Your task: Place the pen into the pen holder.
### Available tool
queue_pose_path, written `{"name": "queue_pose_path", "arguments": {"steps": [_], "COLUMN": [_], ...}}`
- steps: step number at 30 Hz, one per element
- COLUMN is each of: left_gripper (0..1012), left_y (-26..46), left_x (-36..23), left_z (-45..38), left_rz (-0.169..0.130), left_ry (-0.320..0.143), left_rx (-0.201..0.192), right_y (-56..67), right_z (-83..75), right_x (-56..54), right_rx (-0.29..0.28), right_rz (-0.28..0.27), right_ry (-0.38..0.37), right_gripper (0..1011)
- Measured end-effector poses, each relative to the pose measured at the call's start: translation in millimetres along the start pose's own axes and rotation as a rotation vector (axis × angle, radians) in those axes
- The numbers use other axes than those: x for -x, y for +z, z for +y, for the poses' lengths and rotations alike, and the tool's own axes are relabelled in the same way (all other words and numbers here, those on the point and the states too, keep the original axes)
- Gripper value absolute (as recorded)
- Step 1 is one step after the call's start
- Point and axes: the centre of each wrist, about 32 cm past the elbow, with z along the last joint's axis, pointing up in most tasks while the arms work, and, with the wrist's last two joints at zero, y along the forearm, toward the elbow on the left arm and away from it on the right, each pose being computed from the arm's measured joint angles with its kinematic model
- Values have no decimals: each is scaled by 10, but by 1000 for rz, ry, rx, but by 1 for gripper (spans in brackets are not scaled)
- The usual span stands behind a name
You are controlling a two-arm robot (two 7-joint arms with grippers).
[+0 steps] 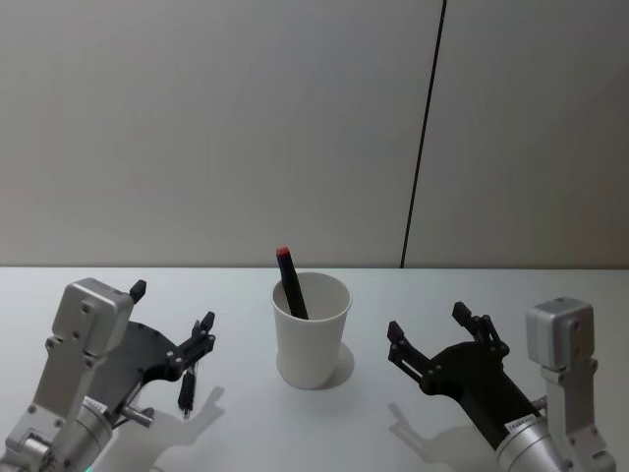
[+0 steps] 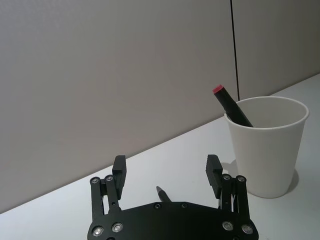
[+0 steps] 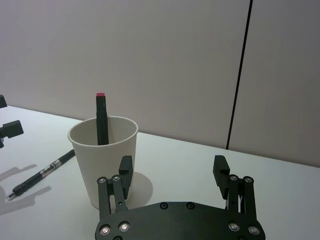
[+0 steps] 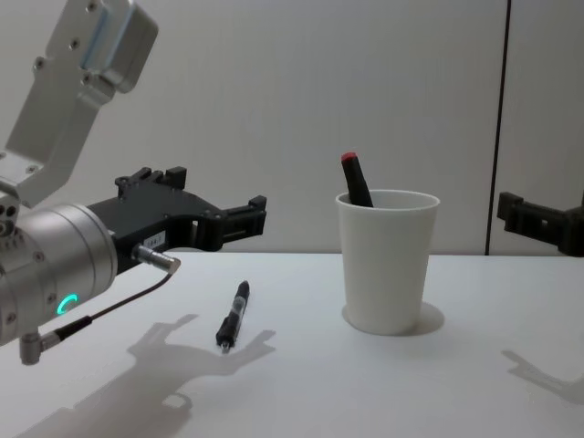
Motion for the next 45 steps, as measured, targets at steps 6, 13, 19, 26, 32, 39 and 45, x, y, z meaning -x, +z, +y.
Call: {"name": "queue_pose_path", "arguments": {"steps": [6, 13, 19, 26, 32, 39, 45], "left_gripper": [1003, 1003, 1003, 1003, 1003, 1003, 1003], "left_y": [0, 0, 0, 2, 7, 30, 53], "left_x": [0, 0, 0, -1, -23, -75, -132], "left_z": [0, 0, 0, -4, -27, -75, -124], "left_rz": [0, 0, 0, 0, 0, 10, 17], "left_ry": [0, 0, 0, -2, -15, -48, -83], "left_rx": [0, 0, 0, 1, -10, -58, -118], "right_y": [0, 0, 0, 0, 0, 0, 0], "right_z": [0, 0, 0, 0, 0, 0, 0], "right_x": [0, 0, 0, 0, 0, 0, 0], "right_rx": [0, 0, 0, 0, 0, 0, 0], "right_rz": [0, -1, -1, -1, -1, -1, -1], "right_ry": [0, 0, 0, 0, 0, 0, 0], "right_gripper": [1001, 1001, 1001, 1001, 1001, 1001, 1001]}}
